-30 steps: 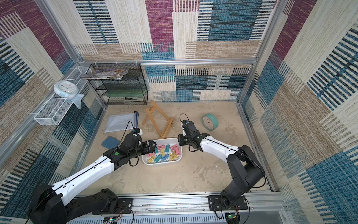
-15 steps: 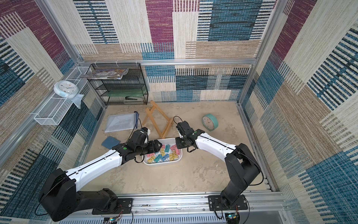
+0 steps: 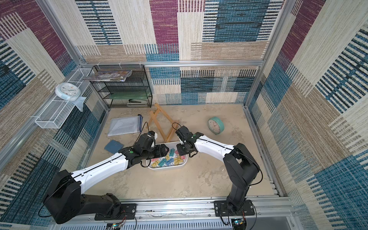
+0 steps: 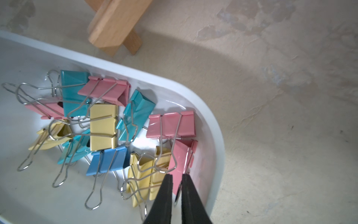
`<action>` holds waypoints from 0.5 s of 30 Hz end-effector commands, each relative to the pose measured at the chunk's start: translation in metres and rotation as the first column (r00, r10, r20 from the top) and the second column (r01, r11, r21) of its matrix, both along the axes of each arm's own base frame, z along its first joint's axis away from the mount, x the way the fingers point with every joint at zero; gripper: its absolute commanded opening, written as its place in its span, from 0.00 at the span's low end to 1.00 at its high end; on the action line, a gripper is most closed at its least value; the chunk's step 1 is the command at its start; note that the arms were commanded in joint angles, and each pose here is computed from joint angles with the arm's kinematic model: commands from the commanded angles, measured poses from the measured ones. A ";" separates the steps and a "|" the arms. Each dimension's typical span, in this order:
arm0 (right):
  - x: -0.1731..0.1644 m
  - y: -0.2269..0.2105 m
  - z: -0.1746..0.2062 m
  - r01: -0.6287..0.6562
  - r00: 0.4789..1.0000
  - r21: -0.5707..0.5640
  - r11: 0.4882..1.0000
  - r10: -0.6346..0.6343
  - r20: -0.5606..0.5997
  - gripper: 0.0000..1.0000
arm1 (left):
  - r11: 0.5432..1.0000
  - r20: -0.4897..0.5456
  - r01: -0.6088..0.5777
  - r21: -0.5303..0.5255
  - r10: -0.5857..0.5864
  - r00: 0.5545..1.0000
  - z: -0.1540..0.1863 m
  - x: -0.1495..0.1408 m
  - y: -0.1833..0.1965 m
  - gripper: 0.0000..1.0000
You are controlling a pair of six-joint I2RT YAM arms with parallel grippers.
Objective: Take out the binder clips from the storage box
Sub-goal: Pick up the binder clip from the storage box.
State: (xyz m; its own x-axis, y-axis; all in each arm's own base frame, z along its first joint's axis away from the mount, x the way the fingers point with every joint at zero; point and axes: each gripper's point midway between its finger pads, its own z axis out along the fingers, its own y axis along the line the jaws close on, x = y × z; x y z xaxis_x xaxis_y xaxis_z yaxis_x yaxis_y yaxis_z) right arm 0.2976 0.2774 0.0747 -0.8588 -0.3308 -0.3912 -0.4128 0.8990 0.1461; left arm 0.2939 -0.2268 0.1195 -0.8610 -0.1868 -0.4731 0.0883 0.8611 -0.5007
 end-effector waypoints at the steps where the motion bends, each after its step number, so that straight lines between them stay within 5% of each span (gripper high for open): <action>1: -0.002 -0.006 -0.002 -0.006 1.000 -0.050 0.999 0.006 -0.001 0.13 | 1.000 0.022 -0.006 0.009 0.006 1.000 0.004 0.003 0.001 0.84; 12: -0.002 -0.002 -0.011 -0.011 1.000 -0.070 0.998 0.010 -0.016 0.15 | 1.000 0.028 0.002 0.029 -0.003 1.000 0.007 0.001 0.005 0.85; 15: -0.001 -0.001 -0.008 -0.012 1.000 -0.074 0.997 0.011 -0.007 0.08 | 1.000 0.027 -0.002 0.027 0.001 1.000 0.006 0.000 0.006 0.86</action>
